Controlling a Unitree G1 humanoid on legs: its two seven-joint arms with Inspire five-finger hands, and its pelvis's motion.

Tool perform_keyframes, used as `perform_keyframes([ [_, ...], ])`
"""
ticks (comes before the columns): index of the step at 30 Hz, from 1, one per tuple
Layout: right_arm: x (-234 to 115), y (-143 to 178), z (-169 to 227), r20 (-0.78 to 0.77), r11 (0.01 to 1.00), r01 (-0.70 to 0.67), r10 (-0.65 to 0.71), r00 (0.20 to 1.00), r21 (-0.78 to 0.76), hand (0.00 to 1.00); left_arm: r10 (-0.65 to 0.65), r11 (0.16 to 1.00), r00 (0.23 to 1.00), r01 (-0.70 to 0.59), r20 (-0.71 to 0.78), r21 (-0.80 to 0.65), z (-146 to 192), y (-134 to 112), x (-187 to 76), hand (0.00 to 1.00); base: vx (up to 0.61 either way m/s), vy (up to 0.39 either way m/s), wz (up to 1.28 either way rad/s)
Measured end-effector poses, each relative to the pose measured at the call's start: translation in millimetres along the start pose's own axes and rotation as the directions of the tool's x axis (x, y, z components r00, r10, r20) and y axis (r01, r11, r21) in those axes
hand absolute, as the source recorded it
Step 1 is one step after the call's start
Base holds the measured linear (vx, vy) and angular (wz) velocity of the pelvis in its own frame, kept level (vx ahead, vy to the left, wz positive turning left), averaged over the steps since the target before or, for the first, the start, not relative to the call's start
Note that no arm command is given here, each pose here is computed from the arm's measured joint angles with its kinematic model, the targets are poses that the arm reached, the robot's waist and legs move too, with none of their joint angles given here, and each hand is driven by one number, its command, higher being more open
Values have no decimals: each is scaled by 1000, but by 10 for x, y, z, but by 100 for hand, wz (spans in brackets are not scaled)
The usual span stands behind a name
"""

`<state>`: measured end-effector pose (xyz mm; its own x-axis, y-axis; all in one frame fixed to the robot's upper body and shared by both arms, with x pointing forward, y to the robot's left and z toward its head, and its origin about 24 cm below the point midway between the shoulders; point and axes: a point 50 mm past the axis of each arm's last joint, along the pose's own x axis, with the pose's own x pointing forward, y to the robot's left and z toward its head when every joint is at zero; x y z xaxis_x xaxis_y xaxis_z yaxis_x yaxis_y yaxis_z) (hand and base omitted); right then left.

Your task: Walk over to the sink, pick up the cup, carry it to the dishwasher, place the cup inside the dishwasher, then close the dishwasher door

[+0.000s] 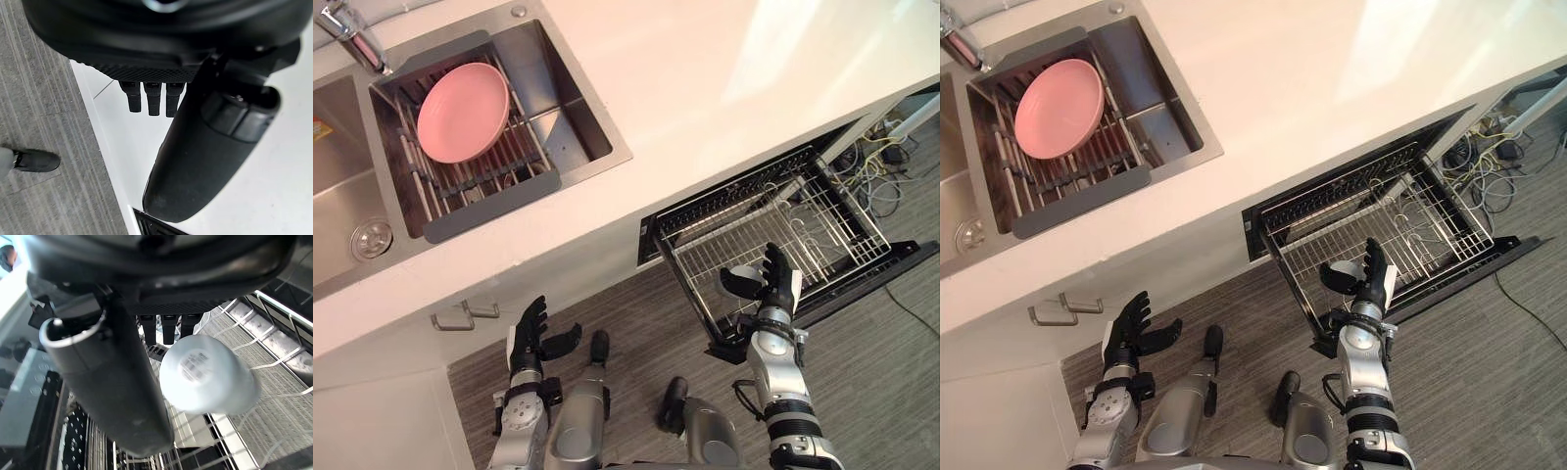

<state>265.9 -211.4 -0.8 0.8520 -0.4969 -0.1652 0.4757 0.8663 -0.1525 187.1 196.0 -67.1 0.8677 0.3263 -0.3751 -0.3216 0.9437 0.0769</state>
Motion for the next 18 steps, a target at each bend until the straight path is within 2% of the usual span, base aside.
perform_keyframes([
  [6,-111,45,-69,-9,997,-71,71,997,-9,90,-4,1000,999,4,-32,12,-73,13,-8,90,2,-37,-9],
  [9,-195,91,43,50,991,-131,131,990,7,90,-7,1000,998,8,-54,18,-120,17,-13,90,4,-10,-1],
  [14,-406,-3,384,245,982,-175,152,957,75,90,-6,1000,996,9,-90,29,-203,28,-29,90,24,-21,10],
  [18,-623,-178,696,422,971,-203,133,897,125,90,3,999,992,1,-125,36,-281,57,-41,90,33,-31,42],
])
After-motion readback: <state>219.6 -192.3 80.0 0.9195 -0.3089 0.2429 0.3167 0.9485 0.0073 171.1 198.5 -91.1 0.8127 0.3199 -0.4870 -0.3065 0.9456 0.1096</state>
